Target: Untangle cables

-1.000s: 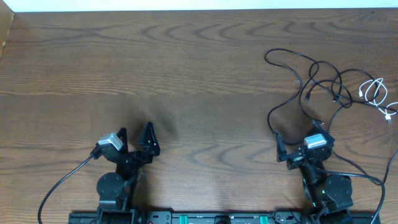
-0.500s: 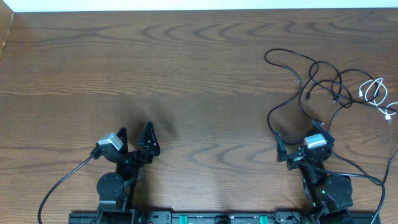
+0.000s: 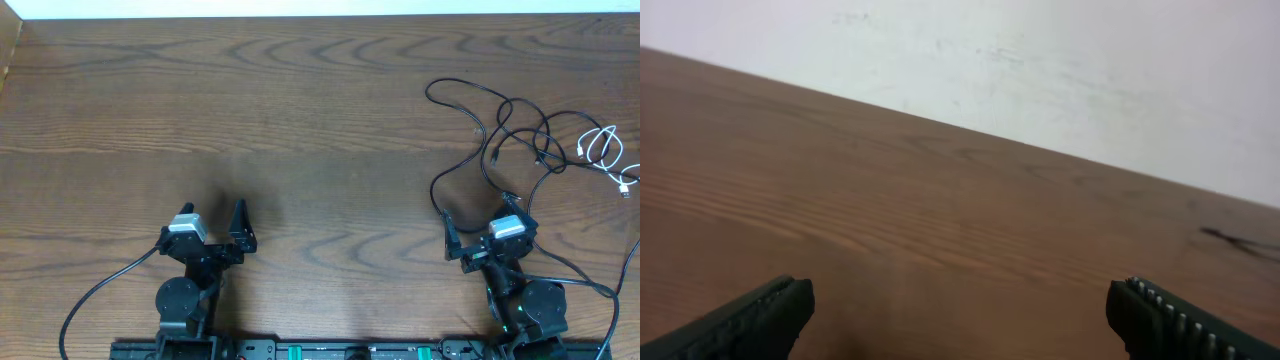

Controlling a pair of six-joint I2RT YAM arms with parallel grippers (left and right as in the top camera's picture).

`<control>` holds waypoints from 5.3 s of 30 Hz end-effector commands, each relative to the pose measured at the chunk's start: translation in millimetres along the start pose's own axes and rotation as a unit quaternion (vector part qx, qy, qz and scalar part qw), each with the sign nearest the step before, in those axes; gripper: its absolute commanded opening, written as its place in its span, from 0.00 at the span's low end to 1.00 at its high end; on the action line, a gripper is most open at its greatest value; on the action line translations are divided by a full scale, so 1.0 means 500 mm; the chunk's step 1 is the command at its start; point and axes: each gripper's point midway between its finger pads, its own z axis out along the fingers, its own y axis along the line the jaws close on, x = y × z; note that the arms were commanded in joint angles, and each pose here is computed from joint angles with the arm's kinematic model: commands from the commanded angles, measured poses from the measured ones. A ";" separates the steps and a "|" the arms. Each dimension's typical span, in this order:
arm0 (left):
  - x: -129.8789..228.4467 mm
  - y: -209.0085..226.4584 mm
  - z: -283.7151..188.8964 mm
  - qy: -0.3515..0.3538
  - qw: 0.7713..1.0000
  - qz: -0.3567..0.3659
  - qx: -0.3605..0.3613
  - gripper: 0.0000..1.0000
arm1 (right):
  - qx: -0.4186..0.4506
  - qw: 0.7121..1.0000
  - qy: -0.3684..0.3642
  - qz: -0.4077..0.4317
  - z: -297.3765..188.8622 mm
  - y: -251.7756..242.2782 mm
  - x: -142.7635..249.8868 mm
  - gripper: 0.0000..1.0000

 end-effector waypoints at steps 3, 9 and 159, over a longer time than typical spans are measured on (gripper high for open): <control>0.030 0.010 0.002 0.021 0.999 0.039 -0.009 0.99 | -0.005 1.000 -0.002 0.005 -0.001 0.004 -0.001 0.99; 0.030 0.010 0.002 0.021 0.997 0.073 -0.008 0.99 | -0.005 1.000 -0.002 0.005 -0.001 0.004 -0.001 0.99; 0.038 0.013 0.004 0.031 0.996 0.078 -0.009 0.99 | -0.005 1.000 -0.003 0.005 -0.001 0.004 -0.002 0.99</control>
